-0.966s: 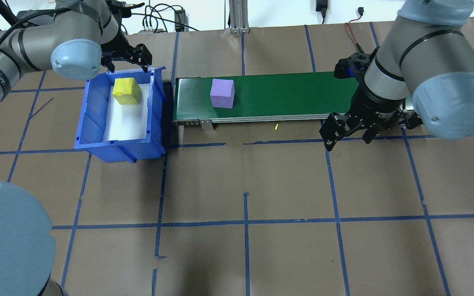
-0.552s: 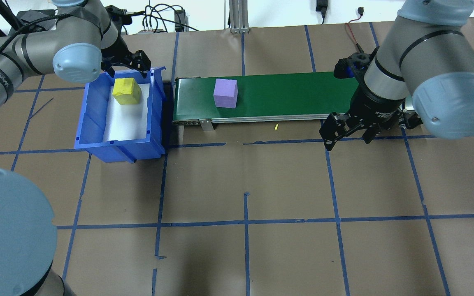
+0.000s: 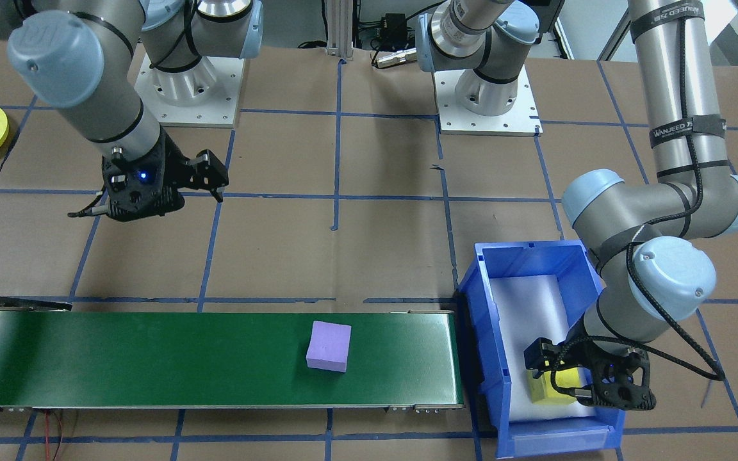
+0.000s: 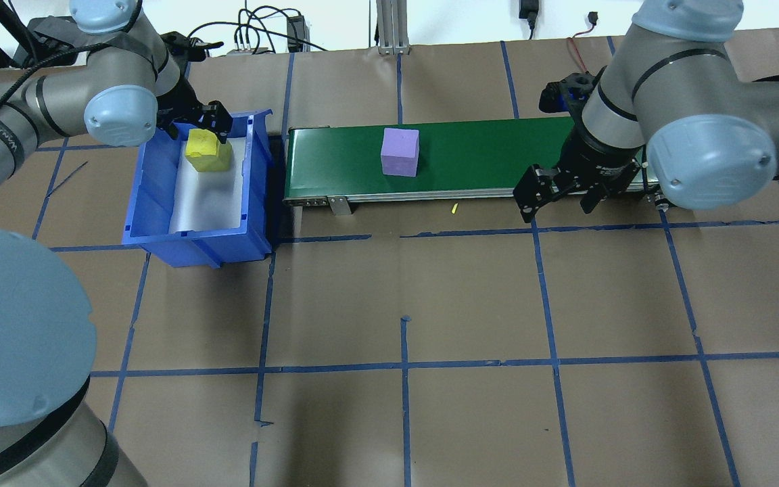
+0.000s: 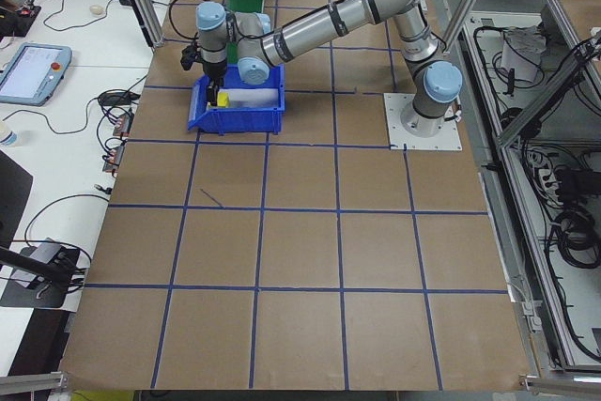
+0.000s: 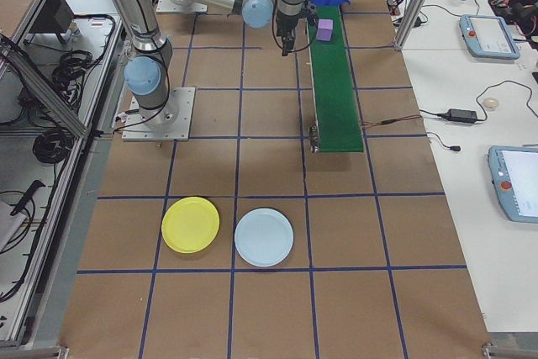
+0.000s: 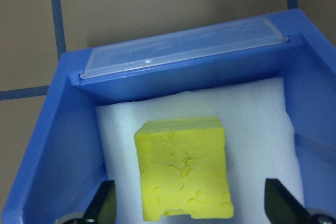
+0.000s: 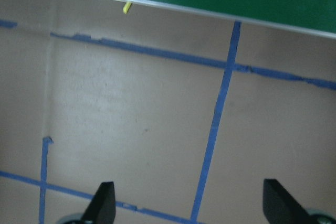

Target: Move block left to right into plate

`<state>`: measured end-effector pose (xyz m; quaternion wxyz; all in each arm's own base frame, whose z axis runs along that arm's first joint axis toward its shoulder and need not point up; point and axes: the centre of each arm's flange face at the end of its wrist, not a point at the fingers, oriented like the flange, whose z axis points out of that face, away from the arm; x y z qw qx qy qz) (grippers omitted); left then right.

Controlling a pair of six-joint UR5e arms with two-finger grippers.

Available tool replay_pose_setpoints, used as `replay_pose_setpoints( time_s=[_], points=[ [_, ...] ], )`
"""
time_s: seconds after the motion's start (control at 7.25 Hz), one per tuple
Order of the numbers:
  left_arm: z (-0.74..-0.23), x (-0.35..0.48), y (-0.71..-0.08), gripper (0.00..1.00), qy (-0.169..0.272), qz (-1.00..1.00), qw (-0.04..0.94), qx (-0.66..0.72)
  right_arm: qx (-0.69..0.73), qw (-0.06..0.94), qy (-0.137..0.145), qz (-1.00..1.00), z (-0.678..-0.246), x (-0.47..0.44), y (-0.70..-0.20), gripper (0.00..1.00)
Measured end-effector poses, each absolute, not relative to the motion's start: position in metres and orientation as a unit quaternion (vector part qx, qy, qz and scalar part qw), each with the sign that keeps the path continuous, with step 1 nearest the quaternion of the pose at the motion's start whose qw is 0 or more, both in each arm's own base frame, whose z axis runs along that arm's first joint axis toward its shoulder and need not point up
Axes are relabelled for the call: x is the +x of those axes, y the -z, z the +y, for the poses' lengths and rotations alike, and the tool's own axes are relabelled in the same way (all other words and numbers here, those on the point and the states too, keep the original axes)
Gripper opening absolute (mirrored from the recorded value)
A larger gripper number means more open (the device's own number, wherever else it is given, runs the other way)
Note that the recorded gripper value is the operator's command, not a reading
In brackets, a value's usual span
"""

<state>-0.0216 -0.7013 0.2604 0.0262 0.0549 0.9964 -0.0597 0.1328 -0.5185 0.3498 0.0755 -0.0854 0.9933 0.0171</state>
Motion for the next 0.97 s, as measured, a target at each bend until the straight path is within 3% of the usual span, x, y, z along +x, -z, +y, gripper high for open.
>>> replay_pose_setpoints(
  time_s=[0.14, 0.41, 0.69, 0.97],
  points=[
    [-0.704, -0.021, -0.253, 0.60, 0.060, 0.996, 0.025, 0.055, -0.062, 0.093, 0.006, 0.994, -0.550, 0.136, -0.339, 1.00],
    [-0.710, -0.020, -0.234, 0.18, 0.065, 0.996, 0.025, 0.058, -0.012, 0.124, 0.031, 0.992, -0.608, 0.141, -0.334, 1.00],
    [-0.711, -0.021, -0.245, 0.18, 0.076, 0.995, 0.028, 0.064, 0.039, 0.146, 0.035, 0.988, -0.643, 0.144, -0.323, 1.00],
    [-0.695, -0.027, -0.295, 0.20, 0.072, 0.997, 0.014, 0.023, 0.077, 0.151, 0.030, 0.985, -0.651, 0.144, -0.313, 1.00]
  ],
)
